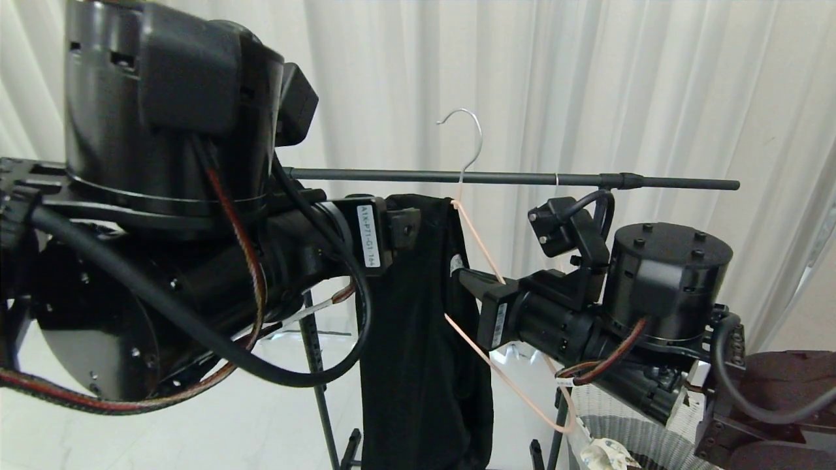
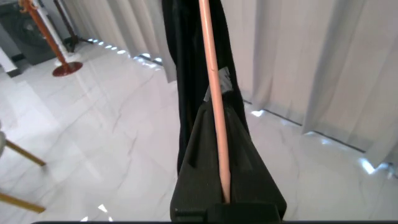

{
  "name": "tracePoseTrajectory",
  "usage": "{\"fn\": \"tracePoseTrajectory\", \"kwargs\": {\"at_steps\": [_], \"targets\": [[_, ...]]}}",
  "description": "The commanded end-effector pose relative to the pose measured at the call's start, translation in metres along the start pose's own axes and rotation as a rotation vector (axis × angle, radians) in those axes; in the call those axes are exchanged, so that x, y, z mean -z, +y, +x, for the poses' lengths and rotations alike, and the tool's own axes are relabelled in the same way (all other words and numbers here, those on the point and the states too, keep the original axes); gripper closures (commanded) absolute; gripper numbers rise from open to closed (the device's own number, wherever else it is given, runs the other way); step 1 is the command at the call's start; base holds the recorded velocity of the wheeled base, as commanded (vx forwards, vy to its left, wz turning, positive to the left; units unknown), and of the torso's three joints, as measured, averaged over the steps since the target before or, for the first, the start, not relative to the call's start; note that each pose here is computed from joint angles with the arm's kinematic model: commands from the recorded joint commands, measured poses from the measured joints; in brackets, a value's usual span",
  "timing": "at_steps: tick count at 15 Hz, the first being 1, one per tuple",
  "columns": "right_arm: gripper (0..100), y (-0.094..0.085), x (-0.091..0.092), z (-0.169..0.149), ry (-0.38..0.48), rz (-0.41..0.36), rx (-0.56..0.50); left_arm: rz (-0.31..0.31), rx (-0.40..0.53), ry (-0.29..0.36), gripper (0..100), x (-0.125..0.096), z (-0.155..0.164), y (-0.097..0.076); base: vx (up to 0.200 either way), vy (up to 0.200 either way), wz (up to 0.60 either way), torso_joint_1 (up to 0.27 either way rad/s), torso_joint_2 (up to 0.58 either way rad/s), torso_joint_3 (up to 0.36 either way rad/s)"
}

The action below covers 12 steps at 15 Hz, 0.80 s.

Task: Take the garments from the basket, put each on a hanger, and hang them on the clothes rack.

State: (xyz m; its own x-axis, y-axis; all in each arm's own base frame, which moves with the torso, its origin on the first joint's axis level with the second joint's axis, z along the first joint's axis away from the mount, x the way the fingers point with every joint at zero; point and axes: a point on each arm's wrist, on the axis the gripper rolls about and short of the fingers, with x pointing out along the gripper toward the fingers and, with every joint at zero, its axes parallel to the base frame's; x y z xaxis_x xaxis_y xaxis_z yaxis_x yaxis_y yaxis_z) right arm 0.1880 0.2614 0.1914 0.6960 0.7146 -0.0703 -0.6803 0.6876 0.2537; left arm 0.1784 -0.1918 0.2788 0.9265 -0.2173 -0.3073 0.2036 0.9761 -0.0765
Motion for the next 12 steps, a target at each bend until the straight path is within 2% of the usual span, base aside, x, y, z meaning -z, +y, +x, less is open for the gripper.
{"fn": "tracePoseTrajectory", "kwargs": {"at_steps": [1,3,5,8,12], "targets": [[100,-0.002,0.001,-0.008,-0.007,-0.016,-0.001,0.022,0.001,0.009,0,0.007,-0.010,0.008,0.000,0.000,0.00,0.000,0.00,0.000],[100,-0.004,0.000,-0.015,-0.032,-0.036,-0.007,0.038,0.004,0.020,0,0.014,-0.018,0.015,0.000,0.000,0.00,0.000,0.00,0.000],[100,-0.011,0.009,-0.034,-0.008,-0.098,-0.049,0.131,0.034,0.058,0,0.035,-0.035,0.033,0.000,0.000,0.00,0.000,0.00,0.000],[100,-0.019,0.029,-0.064,0.018,-0.180,-0.173,0.232,0.175,0.067,0,0.056,-0.068,0.061,0.000,0.000,0.00,0.000,0.00,0.000],[100,-0.026,0.047,-0.102,0.074,-0.292,-0.347,0.412,0.330,0.043,0,0.079,-0.096,0.085,0.000,0.000,0.00,0.000,0.00,0.000]]}}
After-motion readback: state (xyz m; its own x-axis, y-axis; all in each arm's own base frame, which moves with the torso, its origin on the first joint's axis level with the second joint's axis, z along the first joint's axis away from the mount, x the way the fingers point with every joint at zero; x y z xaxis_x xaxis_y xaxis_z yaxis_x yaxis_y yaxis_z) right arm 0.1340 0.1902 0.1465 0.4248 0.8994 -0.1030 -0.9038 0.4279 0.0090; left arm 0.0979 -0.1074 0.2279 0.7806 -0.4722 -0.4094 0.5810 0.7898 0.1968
